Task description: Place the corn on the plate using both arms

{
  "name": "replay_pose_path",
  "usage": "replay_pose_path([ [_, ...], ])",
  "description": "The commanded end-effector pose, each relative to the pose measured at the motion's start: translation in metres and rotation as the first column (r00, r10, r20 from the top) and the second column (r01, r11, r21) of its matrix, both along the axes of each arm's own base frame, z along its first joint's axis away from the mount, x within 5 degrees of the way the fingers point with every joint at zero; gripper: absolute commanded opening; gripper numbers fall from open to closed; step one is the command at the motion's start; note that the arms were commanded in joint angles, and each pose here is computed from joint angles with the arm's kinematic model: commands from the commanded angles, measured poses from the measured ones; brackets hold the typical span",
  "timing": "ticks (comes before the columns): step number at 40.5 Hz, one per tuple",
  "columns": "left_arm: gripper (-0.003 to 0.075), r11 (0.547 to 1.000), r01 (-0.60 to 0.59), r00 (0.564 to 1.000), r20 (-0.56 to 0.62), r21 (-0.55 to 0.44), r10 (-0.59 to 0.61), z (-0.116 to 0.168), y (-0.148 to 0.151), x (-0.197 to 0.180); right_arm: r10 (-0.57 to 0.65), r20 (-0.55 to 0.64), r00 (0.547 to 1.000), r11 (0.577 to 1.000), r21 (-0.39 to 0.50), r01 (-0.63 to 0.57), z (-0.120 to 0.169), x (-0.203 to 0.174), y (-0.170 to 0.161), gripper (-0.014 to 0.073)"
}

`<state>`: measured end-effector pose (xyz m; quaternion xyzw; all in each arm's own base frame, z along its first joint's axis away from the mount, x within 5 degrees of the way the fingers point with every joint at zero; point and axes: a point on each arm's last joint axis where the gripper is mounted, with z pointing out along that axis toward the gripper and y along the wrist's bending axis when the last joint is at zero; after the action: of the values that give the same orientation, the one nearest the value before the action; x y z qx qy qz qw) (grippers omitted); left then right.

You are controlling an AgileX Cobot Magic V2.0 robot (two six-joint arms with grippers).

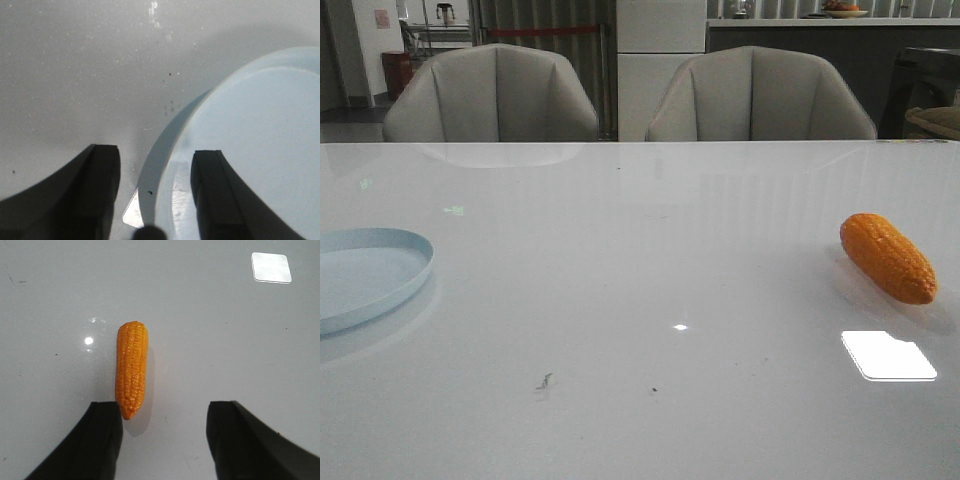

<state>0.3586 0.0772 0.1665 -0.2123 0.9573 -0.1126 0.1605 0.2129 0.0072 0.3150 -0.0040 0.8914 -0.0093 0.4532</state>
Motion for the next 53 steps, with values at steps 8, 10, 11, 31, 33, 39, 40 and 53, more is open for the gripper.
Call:
replay_pose_path([
  [8,0.0193,0.999,-0.023,0.994,0.107,0.027,0.020,0.024,0.003,0.007,0.011,0.112,0.994,1.000,-0.009,-0.010,0.020,0.003,0.000,0.0489],
  [10,0.0179,0.999,-0.025,0.994,0.111,0.029,0.021,0.024,0.003,0.007,0.011,0.112,0.994,1.000,-0.009,-0.010,0.020,0.003,0.000,0.0489],
  [11,0.0178,0.999,-0.025,0.994,0.111,0.029,0.022,0.023,0.003,0.007,0.011,0.112,0.994,1.000,-0.009,-0.010,0.020,0.003,0.000,0.0489],
  [31,0.0082,1.000,0.006,0.999,0.031,-0.001,-0.006,0.001,-0.003,0.010,0.010,0.111,0.994,1.000,-0.009,-0.010,0.020,0.003,0.000,0.0489],
  [33,0.0100,1.000,0.023,0.999,0.034,0.003,-0.023,0.001,-0.003,0.010,0.010,0.111,0.994,1.000,-0.009,-0.010,0.020,0.003,0.000,0.0489],
  [39,0.0098,0.990,0.143,0.988,0.054,-0.017,-0.142,0.002,-0.009,0.009,0.010,0.111,0.994,1.000,-0.009,-0.010,0.020,0.003,0.000,0.0489],
  [40,0.0098,0.988,0.154,0.987,0.058,-0.028,-0.152,0.002,-0.011,0.009,0.010,0.111,0.994,1.000,-0.009,-0.010,0.020,0.003,0.000,0.0489],
  [53,0.0098,0.918,0.331,0.942,0.137,-0.218,-0.307,0.011,-0.044,0.008,0.010,0.110,0.994,1.000,-0.009,-0.010,0.019,0.003,0.000,0.0489],
])
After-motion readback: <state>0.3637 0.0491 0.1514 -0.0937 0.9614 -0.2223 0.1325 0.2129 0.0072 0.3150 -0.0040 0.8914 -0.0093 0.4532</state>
